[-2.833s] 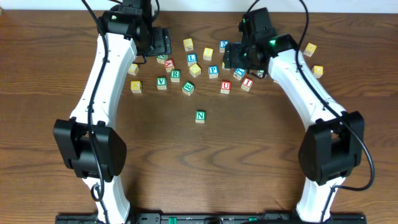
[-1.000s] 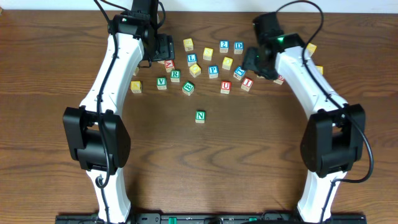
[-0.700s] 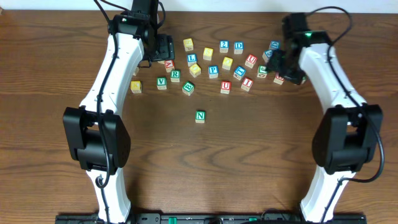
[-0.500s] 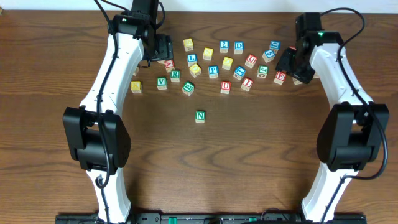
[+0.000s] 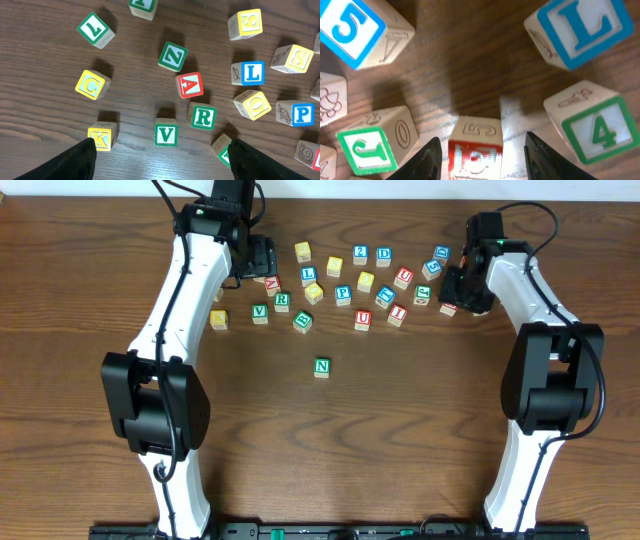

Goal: Spell out NEURIPS
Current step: 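Lower and close the right gripper on the red E block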

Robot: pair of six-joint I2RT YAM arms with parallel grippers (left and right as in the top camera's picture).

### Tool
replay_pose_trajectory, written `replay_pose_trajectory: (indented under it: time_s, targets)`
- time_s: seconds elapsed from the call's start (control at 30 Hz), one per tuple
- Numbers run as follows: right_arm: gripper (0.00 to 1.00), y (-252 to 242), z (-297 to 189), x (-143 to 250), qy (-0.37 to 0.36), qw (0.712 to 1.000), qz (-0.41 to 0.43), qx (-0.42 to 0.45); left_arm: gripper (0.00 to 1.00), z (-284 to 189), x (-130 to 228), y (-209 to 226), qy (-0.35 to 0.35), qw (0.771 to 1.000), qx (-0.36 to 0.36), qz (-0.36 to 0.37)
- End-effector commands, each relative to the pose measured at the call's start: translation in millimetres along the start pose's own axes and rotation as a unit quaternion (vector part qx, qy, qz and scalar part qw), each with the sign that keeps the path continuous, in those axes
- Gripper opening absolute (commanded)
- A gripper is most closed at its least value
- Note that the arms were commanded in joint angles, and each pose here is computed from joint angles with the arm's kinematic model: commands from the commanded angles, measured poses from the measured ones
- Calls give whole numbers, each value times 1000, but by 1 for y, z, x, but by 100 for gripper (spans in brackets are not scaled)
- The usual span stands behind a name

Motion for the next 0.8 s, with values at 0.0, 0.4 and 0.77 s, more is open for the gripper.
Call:
replay_pose_trajectory:
  time_s: [0.0, 0.4, 0.77]
  targets:
    - [46, -2, 13, -1, 11, 1000, -16, 2, 83, 8, 3, 3, 12, 1000, -11, -4]
    - [33, -2, 13, -2, 12, 999, -30, 2, 83, 8, 3, 3, 12, 1000, -11, -4]
    - [26, 5, -31, -2, -14, 999, -48, -12, 83, 8, 3, 3, 11, 1000, -11, -4]
Point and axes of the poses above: each gripper's point midway between its finger pads, its own z axis out along the fingers, its own y axis along the line the jaws close on, x = y × z, the point moved 10 cm from there along -z, back along the fingers, and after that the axes turned 6 degrees about z, right-handed, at the moved point
